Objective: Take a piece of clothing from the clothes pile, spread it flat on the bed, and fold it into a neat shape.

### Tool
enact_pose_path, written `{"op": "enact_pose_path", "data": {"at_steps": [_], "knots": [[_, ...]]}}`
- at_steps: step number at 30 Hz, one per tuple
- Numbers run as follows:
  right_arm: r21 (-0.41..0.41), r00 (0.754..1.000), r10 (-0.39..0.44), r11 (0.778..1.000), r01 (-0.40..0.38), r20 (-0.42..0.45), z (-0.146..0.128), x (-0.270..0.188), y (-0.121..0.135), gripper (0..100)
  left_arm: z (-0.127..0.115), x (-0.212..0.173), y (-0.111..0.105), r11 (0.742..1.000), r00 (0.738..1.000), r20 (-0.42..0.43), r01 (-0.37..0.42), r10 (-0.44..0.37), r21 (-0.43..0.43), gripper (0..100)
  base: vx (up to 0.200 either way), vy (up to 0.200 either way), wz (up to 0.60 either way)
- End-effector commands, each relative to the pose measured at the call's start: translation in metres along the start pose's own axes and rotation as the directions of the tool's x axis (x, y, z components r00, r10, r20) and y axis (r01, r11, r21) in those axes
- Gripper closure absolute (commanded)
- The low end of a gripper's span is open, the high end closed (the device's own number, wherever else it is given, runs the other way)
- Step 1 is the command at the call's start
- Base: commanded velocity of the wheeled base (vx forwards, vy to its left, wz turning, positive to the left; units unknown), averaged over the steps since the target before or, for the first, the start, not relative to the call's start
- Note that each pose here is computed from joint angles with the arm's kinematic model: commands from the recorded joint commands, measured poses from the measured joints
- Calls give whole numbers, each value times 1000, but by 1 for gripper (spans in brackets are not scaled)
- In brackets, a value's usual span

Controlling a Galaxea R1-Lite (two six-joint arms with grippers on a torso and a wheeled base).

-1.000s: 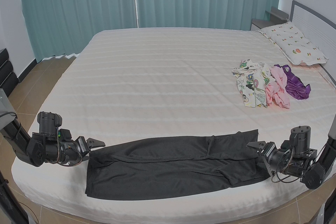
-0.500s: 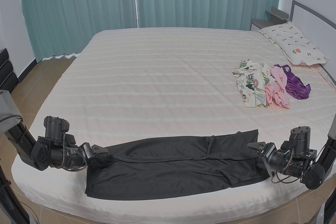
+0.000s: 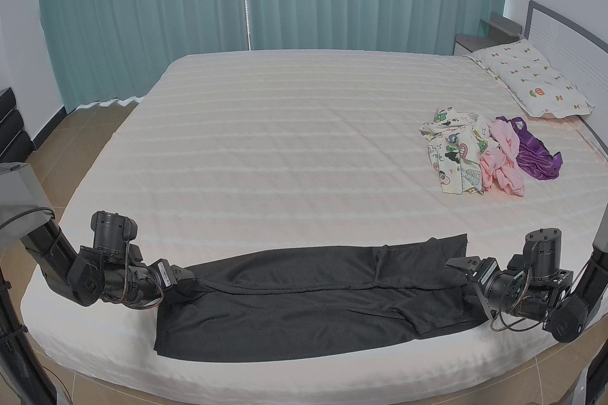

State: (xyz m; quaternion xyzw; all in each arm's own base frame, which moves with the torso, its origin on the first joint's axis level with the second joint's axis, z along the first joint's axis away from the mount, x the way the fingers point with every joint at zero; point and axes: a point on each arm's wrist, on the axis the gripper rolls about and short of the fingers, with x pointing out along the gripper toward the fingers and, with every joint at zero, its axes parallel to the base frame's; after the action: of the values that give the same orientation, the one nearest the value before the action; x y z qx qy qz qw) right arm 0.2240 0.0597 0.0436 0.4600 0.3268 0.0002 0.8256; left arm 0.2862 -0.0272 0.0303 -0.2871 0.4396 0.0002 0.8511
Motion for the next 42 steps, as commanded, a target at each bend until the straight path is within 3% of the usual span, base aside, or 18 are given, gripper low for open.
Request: {"op": "enact_pose_path", "data": {"at_steps": [1, 15, 27, 28, 36, 42], "knots": [[0, 1000, -3, 1000, 3, -3, 0, 0, -1, 0, -1, 4, 0, 1000, 1000, -10, -4, 4, -1, 100, 0, 0, 0], [0, 1000, 9, 1000, -9, 4, 1, -1, 2, 0, 14, -18, 5, 999, 997, 75, 7, -5, -31, 100, 0, 0, 0], [3, 1000, -11, 1000, 11, -7, -1, 0, -2, 0, 13, -16, 11, 999, 999, 35, 31, -30, -41, 100, 0, 0, 0], [4, 1000, -14, 1000, 14, -7, -1, 1, -3, 0, 13, -16, 11, 998, 999, 30, 42, -41, -43, 0, 0, 0, 0], [3, 1000, -18, 1000, 18, -11, -2, 2, -4, 0, 26, -23, 16, 996, 996, 77, 54, -49, -71, 0, 0, 0, 0], [3, 1000, -18, 1000, 18, -11, -2, 2, -4, 0, 37, -47, -3, 978, 984, 151, 122, -97, -166, 0, 0, 0, 0]]}}
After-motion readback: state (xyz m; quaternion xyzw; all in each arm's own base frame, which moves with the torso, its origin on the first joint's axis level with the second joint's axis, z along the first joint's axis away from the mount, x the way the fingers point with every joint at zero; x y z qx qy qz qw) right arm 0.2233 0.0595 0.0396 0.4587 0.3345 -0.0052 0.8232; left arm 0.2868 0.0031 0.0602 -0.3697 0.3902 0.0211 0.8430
